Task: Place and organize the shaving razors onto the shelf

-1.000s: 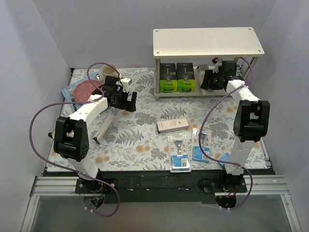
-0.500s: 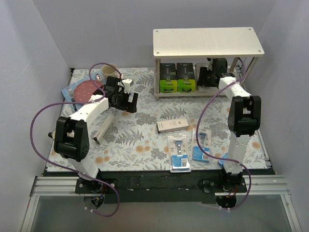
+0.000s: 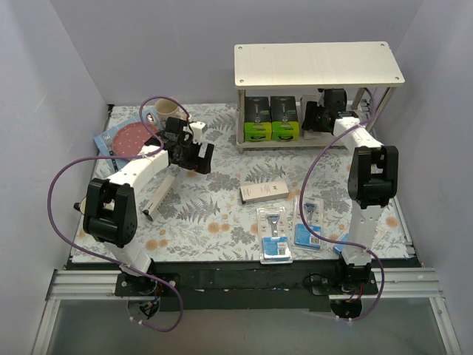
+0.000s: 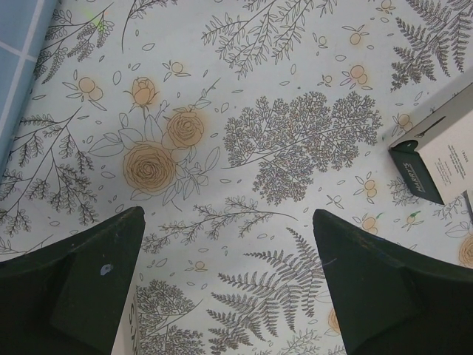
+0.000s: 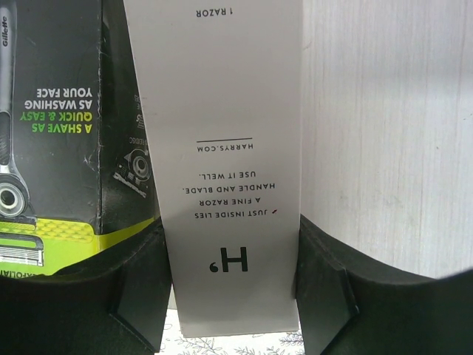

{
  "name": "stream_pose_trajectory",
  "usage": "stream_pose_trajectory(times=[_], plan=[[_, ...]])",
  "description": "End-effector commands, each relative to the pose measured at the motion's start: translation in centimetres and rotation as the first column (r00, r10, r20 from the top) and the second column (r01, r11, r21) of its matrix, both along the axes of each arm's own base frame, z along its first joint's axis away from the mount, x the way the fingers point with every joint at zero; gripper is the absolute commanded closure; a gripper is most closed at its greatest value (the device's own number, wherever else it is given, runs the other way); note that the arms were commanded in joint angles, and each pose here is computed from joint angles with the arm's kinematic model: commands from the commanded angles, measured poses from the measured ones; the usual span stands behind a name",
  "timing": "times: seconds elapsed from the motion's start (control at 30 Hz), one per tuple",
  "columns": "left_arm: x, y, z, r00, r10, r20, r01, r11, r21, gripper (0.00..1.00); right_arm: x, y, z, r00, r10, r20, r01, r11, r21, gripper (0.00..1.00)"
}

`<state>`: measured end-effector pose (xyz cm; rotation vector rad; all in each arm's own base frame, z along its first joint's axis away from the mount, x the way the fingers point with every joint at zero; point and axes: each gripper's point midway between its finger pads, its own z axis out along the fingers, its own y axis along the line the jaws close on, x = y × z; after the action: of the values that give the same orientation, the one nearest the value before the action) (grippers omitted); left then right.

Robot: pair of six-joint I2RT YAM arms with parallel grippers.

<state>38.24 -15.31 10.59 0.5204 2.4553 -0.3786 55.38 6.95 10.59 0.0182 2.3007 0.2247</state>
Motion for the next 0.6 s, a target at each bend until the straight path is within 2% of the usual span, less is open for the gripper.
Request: stream_pose_trajectory(times=[0.0, 0.13, 0.2, 0.27, 0.57], plan=[[0.9, -0.4, 1.0, 0.999, -0.015, 0.035, 0.015, 1.0, 0.006, 0.02, 0.4, 0.1, 0.0, 1.0, 0.004, 0.015, -0.003, 1.0, -0.027, 0.38], [1.0, -0.7, 0.9, 0.999, -0.019, 0.039, 0.018, 1.0, 0.006, 0.02, -0.5, -0.3, -0.4, 1.0, -0.029, -0.006, 0.029, 0.999, -0.045, 0.31], [1.0, -0.8, 0.9, 0.999, -0.022, 0.04, 0.022, 1.0, 0.004, 0.02, -0.9, -0.8, -0.4, 0.998, -0.067, -0.01, 0.066, 0.995, -0.068, 0.02], [1.1, -1.0, 1.1, 0.999, -0.025, 0.044, 0.025, 1.0, 0.002, 0.02, -1.1, -1.0, -0.3, 0.996, -0.093, -0.01, 0.092, 0.993, -0.074, 0.02], [1.0, -1.1, 1.5, 0.998, -0.026, 0.061, 0.026, 1.0, 0.001, 0.02, -2.0, -0.3, 3.6, 0.998, -0.039, 0.044, 0.041, 0.997, -0.063, 0.02]])
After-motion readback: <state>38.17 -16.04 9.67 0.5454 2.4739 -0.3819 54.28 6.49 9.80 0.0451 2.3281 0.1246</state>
